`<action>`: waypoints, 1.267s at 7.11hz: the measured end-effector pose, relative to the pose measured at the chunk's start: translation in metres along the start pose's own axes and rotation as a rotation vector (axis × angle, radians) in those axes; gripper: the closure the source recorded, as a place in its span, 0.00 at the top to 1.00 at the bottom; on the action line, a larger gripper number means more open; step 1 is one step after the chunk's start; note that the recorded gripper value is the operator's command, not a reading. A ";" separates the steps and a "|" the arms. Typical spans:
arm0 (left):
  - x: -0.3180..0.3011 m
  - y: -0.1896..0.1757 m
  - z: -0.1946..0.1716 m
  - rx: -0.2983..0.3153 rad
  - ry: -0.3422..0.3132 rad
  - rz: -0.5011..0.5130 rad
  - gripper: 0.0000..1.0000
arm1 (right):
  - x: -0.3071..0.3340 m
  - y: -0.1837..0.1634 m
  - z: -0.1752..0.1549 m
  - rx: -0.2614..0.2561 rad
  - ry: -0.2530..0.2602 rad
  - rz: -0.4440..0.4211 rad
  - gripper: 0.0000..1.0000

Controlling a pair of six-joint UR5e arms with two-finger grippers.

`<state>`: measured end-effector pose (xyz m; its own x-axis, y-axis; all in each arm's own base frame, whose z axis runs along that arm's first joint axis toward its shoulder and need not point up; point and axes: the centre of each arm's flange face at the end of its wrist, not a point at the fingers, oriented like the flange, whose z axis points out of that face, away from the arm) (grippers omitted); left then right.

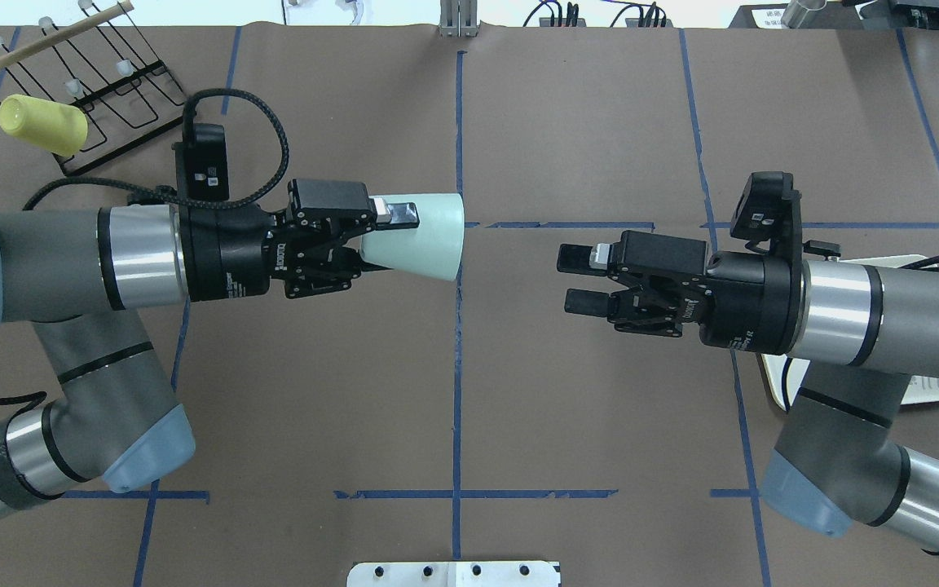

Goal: Left arm grabs green cup and hands to right arm on tray

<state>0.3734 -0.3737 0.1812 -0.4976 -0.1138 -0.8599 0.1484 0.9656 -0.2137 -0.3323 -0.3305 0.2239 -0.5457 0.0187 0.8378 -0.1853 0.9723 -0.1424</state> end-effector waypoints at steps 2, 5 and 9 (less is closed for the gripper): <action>-0.023 0.020 -0.001 -0.085 0.094 0.000 0.55 | -0.015 0.005 0.023 -0.017 -0.064 0.032 1.00; -0.033 0.034 0.001 -0.134 0.133 -0.042 0.55 | -0.012 0.003 0.035 -0.018 -0.064 0.044 1.00; -0.035 0.046 0.008 -0.155 0.133 -0.060 0.55 | -0.010 0.018 0.049 -0.046 -0.072 0.064 0.99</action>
<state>0.4048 -0.3276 0.1981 -0.6117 -0.1499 -0.7767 -0.0128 0.9836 -0.1797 -0.3699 -0.3249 0.1876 -0.6128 0.0657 0.7875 -0.1119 0.9793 -0.1687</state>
